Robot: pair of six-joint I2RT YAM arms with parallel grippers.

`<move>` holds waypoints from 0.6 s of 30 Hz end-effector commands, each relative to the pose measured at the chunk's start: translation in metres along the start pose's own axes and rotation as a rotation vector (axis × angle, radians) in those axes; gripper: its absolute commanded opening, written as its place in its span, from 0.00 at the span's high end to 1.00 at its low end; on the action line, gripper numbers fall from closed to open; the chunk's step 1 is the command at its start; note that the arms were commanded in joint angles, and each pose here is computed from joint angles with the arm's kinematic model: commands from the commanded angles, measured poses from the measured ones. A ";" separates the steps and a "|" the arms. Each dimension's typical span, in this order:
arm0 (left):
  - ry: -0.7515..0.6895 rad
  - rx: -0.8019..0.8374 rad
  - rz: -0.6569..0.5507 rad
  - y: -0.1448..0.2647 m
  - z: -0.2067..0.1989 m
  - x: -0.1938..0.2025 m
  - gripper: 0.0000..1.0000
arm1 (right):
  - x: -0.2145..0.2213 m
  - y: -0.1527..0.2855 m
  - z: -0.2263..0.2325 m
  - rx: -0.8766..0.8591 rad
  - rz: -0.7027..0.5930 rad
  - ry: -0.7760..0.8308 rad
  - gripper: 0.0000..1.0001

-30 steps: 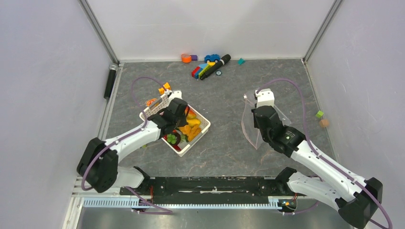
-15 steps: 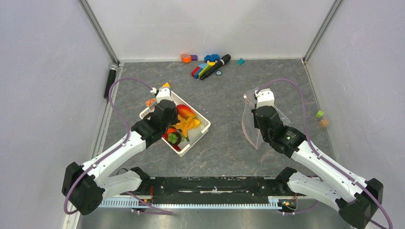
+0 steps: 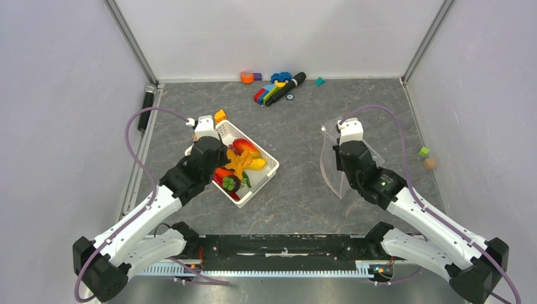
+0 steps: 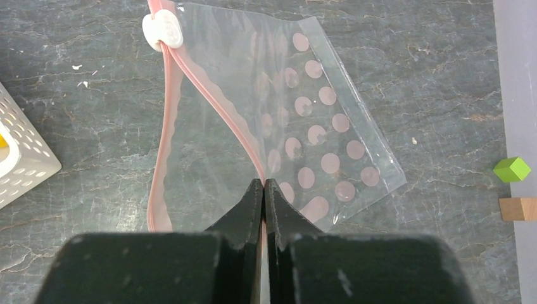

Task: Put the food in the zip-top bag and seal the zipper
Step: Pick up the fake vegetable from the bin, then place the fake vegetable in the zipper food storage bag.

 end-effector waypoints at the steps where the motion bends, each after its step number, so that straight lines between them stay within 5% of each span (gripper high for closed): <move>1: 0.044 0.038 -0.075 0.012 0.001 -0.016 0.98 | -0.007 0.002 0.002 -0.038 -0.028 -0.011 0.96; 7: 0.159 0.092 -0.185 0.025 -0.001 -0.034 0.98 | -0.007 0.002 0.006 -0.083 -0.029 -0.019 0.96; 13: 0.256 0.554 -0.265 0.032 -0.041 -0.045 0.98 | -0.009 0.006 0.004 -0.098 -0.042 -0.034 0.95; 18: 0.259 0.750 -0.195 0.024 -0.078 -0.047 0.98 | -0.008 0.010 0.000 -0.092 -0.071 -0.056 0.94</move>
Point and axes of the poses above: each gripper's point midway between its finger pads, its own y axis back along the fingers, its own z axis along the line the jaws close on, x = y × z, the point moved 10 cm from there along y, back along the fingers, and after that the axes turned 6 degrees about -y, right-handed, at the moved point
